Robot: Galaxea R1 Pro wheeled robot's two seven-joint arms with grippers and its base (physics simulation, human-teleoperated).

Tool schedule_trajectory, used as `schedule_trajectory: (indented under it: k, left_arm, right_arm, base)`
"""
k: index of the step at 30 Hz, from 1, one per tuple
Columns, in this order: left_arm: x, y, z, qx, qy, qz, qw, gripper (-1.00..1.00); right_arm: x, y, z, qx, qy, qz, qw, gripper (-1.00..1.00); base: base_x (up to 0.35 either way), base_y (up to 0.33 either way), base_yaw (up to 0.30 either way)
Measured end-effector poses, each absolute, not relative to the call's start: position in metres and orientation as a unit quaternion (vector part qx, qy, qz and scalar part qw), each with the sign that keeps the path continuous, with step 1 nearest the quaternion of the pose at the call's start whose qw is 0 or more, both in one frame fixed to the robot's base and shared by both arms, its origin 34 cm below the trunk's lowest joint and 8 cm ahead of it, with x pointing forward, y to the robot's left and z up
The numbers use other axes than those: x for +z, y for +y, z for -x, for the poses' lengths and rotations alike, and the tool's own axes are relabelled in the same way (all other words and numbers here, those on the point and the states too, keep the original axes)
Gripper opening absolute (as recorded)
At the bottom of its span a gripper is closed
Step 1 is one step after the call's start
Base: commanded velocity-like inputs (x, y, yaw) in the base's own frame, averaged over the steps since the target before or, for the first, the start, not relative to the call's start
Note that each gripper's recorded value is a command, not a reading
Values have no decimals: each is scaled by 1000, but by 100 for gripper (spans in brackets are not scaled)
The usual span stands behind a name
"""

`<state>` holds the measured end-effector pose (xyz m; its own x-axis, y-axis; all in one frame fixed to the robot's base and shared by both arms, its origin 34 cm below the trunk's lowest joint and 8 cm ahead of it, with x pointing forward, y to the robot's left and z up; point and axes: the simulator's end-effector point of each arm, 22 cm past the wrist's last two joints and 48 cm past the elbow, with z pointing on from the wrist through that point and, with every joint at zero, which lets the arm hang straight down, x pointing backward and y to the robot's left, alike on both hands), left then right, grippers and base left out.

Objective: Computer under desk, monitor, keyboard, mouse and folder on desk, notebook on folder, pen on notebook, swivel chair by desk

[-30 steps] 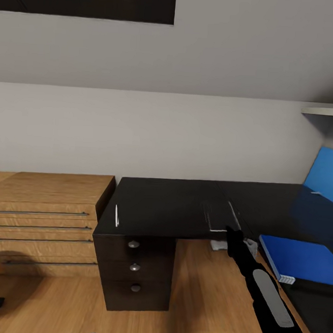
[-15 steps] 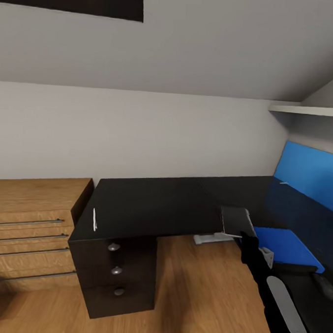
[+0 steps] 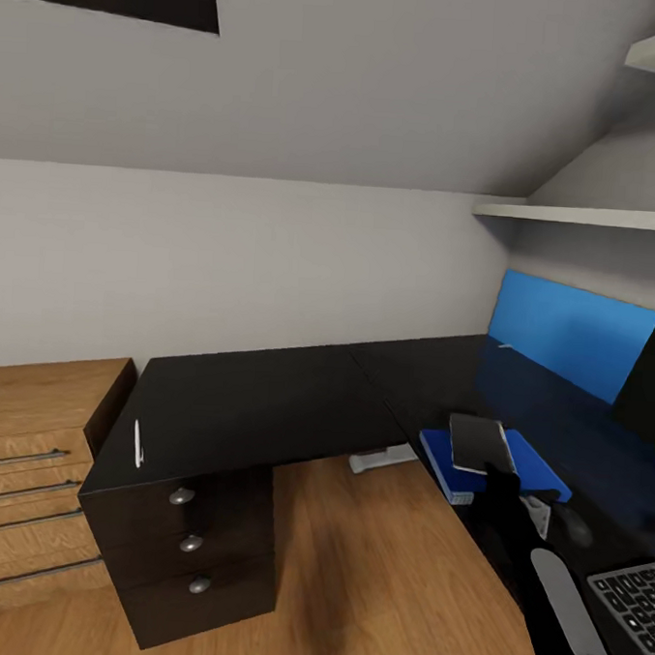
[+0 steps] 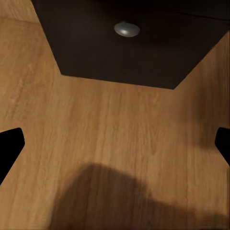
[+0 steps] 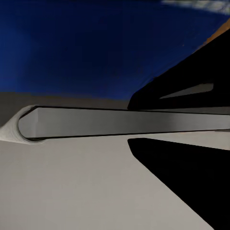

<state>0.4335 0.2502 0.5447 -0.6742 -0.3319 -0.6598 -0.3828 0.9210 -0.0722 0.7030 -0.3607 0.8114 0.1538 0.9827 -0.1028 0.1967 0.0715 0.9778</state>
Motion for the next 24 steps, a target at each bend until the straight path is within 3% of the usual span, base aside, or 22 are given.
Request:
schedule_trajectory:
  k: [6,24]
  left_arm:
    - [545,250,-434,36,914,195,353,100]
    - [545,250,-434,36,914,195,354,100]
  right_arm:
    - [811,-362,-703,384,523,-563,512,-100]
    - [812,-365,-702,383,521,-564,513,-100]
  base:
    - [0,0,-160]
    - [31,-4,-3]
